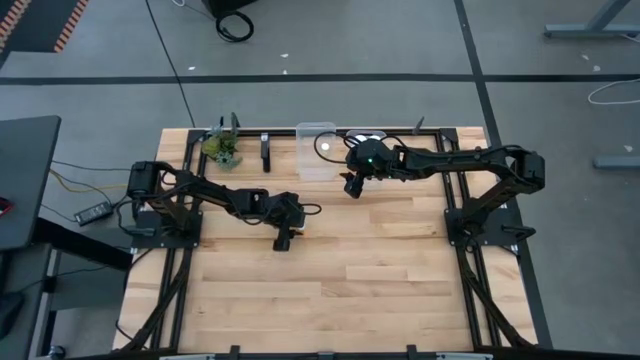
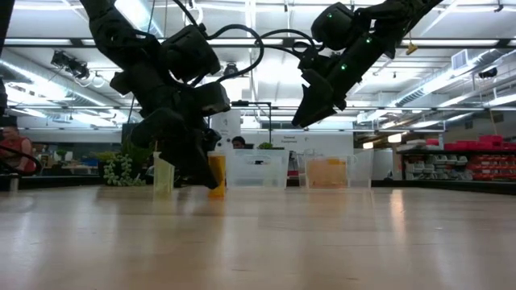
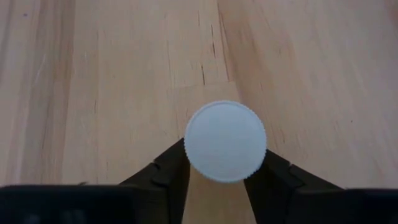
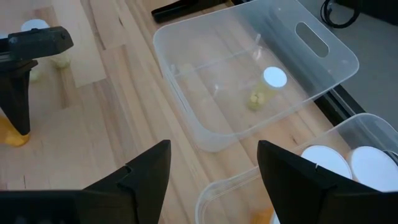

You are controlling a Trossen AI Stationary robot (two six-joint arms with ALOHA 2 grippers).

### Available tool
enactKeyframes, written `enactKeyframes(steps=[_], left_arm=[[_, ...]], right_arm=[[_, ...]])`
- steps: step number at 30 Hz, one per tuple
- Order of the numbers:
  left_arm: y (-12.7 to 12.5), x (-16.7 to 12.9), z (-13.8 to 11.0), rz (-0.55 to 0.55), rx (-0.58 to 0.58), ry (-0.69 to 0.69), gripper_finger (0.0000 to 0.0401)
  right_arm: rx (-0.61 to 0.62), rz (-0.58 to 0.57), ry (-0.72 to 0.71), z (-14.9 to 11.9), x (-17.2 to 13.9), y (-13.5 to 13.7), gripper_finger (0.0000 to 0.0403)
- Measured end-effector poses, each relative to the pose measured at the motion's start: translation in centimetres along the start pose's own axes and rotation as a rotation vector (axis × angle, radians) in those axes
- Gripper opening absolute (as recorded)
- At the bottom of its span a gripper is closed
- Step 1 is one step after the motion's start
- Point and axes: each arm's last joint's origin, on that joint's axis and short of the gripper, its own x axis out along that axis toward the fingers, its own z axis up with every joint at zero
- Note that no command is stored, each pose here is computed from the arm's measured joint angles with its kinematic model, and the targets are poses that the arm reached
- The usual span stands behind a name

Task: Pick and place medicine bottles into bin by pill shape (circle, oval)
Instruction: Put the small orange pill into the left transparent bin

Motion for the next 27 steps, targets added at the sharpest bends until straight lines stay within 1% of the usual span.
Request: enactKeyframes(steps=[12,27], left_arm=[[0.0,0.0,0.0,0.001,-0.005,-0.001,0.0113],[0.4,-0.3,1.5,0.049,-0.003,-0.009,0.0112]], right_arm=[[0.0,0.0,0.0,0.0,0.0,0.0,0.0246],[0.0,0.0,0.001,0.0,0.0,0.0,0.0246]])
